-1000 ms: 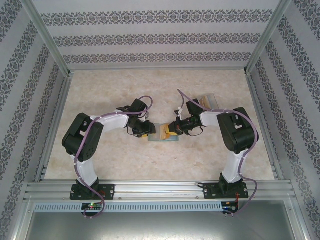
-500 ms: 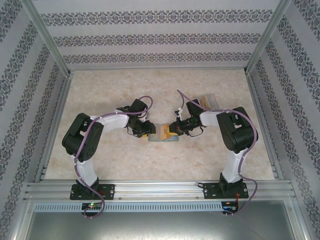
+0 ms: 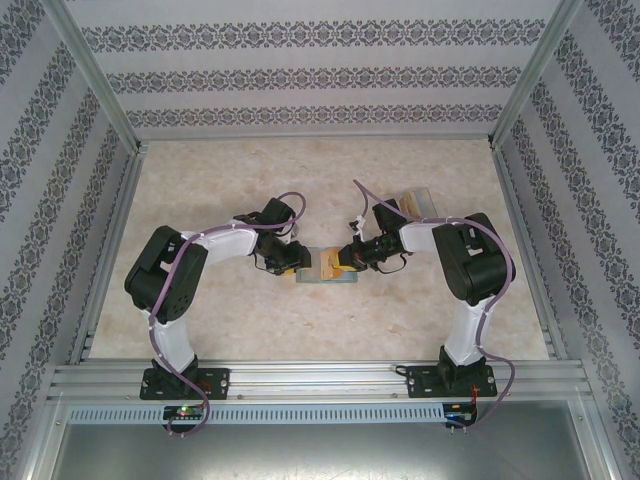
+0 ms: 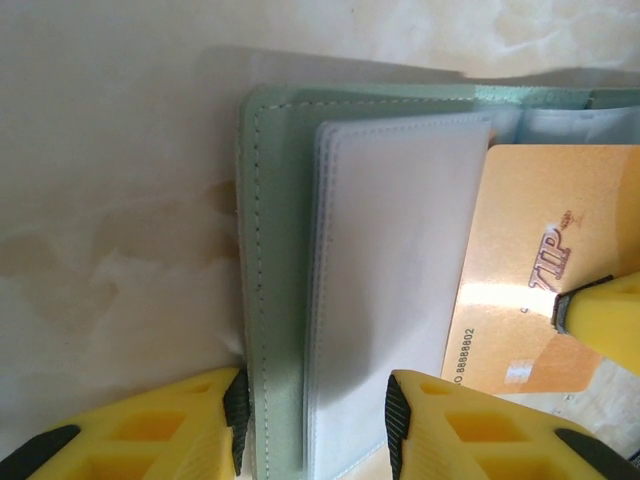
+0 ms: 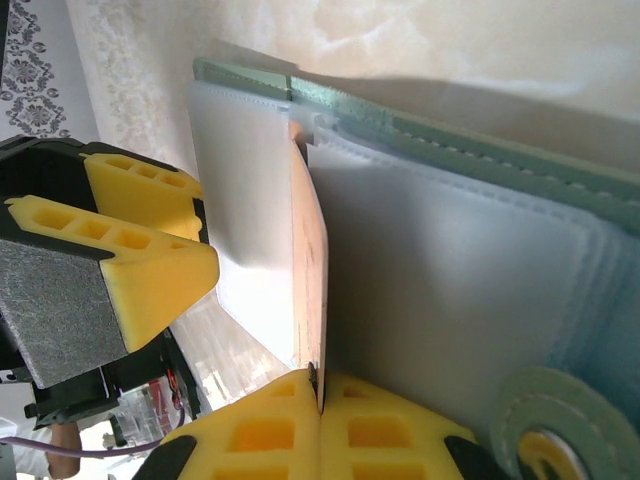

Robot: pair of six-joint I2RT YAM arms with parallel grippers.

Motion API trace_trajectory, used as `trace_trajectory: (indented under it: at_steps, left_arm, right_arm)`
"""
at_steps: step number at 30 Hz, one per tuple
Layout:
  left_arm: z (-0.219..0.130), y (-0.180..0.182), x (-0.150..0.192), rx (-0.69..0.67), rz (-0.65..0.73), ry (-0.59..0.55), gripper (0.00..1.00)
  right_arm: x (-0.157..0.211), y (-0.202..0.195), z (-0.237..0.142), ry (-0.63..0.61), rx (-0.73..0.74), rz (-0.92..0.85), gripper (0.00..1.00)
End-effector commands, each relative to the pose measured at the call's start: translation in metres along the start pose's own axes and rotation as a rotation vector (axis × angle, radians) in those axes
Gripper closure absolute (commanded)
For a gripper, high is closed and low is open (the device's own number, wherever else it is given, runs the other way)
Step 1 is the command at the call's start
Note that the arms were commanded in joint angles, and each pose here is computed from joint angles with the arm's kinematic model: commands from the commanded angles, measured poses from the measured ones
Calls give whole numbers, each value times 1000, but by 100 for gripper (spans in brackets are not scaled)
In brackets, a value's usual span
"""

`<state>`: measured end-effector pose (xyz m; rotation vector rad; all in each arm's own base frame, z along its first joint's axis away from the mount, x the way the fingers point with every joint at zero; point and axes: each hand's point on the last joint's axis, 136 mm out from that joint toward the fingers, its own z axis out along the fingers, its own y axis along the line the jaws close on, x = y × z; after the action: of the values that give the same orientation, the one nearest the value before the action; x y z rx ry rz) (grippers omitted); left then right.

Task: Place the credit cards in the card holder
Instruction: Insert the credit card into the card slot.

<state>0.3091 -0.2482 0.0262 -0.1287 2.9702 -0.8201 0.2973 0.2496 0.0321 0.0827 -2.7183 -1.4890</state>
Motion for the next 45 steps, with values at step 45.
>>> trace_trajectory:
  at_steps: [45]
  left_arm:
    - [8,3,6,-1,-36,29,58]
  right_arm:
    - [-3,14,18,-138,122,-19,90]
